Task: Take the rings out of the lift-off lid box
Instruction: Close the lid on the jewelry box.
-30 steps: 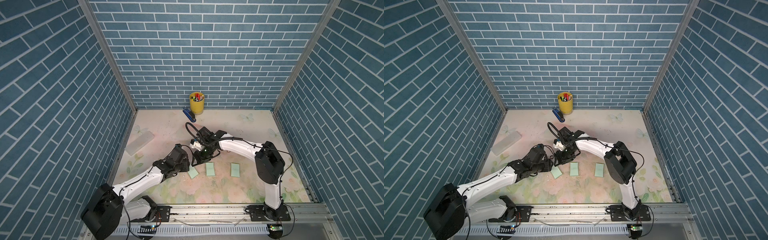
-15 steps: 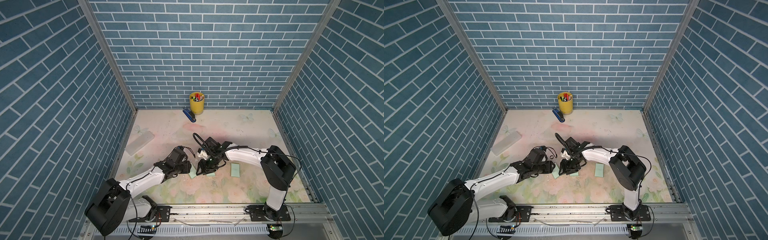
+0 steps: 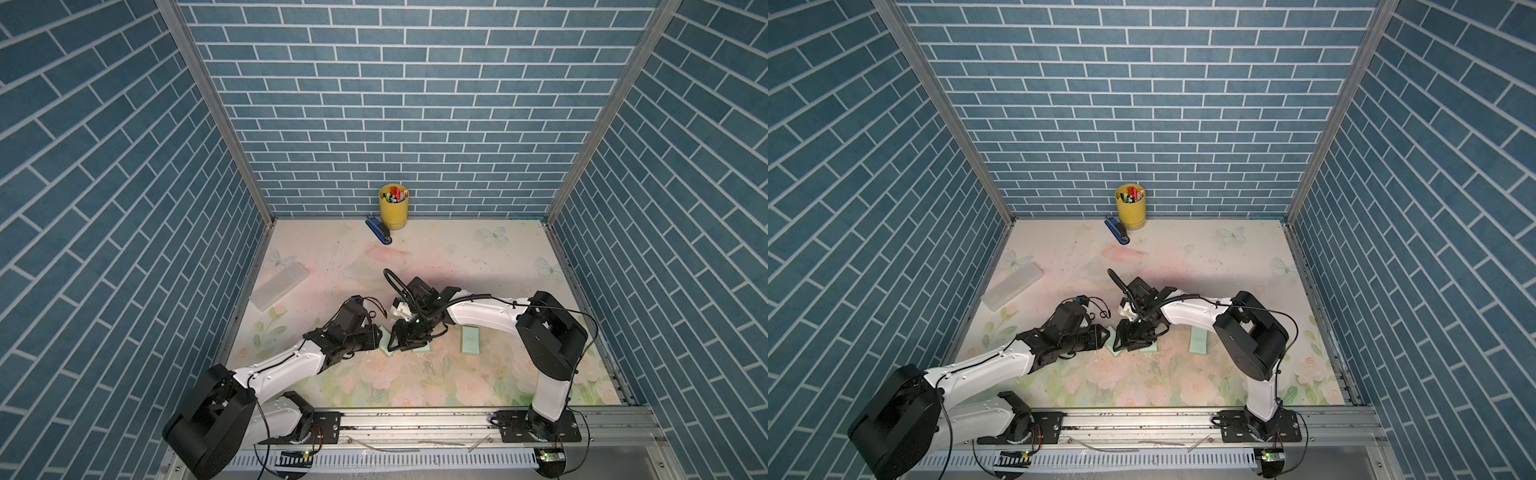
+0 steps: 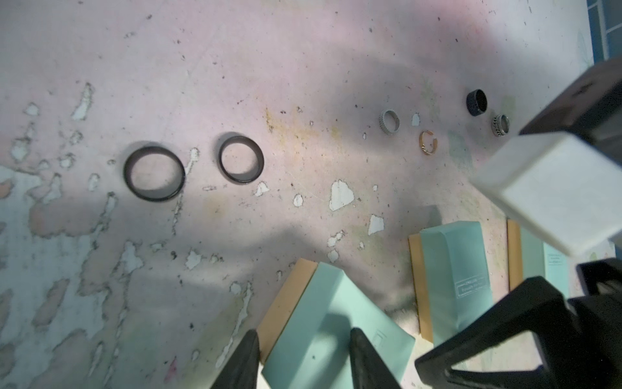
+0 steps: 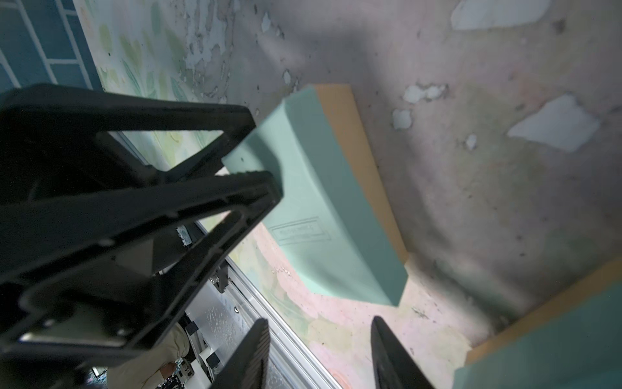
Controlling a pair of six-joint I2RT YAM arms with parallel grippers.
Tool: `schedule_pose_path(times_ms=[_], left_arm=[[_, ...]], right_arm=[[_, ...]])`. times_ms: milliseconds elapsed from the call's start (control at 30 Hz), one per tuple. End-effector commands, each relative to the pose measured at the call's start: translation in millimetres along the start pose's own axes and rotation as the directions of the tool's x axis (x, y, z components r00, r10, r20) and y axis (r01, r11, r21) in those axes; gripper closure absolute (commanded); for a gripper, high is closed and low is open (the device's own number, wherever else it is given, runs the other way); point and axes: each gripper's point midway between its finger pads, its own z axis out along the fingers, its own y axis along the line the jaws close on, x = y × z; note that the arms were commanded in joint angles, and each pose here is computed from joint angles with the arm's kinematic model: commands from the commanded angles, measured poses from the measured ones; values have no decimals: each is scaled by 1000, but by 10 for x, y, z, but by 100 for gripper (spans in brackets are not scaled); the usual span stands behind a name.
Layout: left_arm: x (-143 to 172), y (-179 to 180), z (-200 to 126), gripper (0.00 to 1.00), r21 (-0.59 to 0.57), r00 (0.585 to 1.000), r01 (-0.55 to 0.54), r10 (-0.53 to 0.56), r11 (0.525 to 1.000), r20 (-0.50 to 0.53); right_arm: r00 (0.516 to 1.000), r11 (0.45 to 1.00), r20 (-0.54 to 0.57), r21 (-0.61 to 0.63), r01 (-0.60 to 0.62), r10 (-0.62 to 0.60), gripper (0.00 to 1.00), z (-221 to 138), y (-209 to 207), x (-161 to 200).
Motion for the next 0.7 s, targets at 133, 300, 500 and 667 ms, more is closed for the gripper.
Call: schedule_pose_path(times_ms=[133, 300, 500, 667], left_arm=[[223, 180, -28, 57, -35, 995, 87, -88, 996, -40], [257, 161, -29, 59, 0, 994, 106, -106, 994, -32], [247, 127, -60, 61, 31, 992, 124, -124, 992, -15], [267, 105, -74, 65, 60, 989, 148, -147, 987, -13]], right_arm=[[998, 998, 2, 40, -57, 57, 47, 138, -163, -38], [999, 999, 30, 33, -42, 41, 46, 132, -154, -118], [999, 999, 43, 21, -33, 32, 46, 136, -122, -198], [999, 1000, 44, 13, -26, 25, 47, 164, -94, -254]])
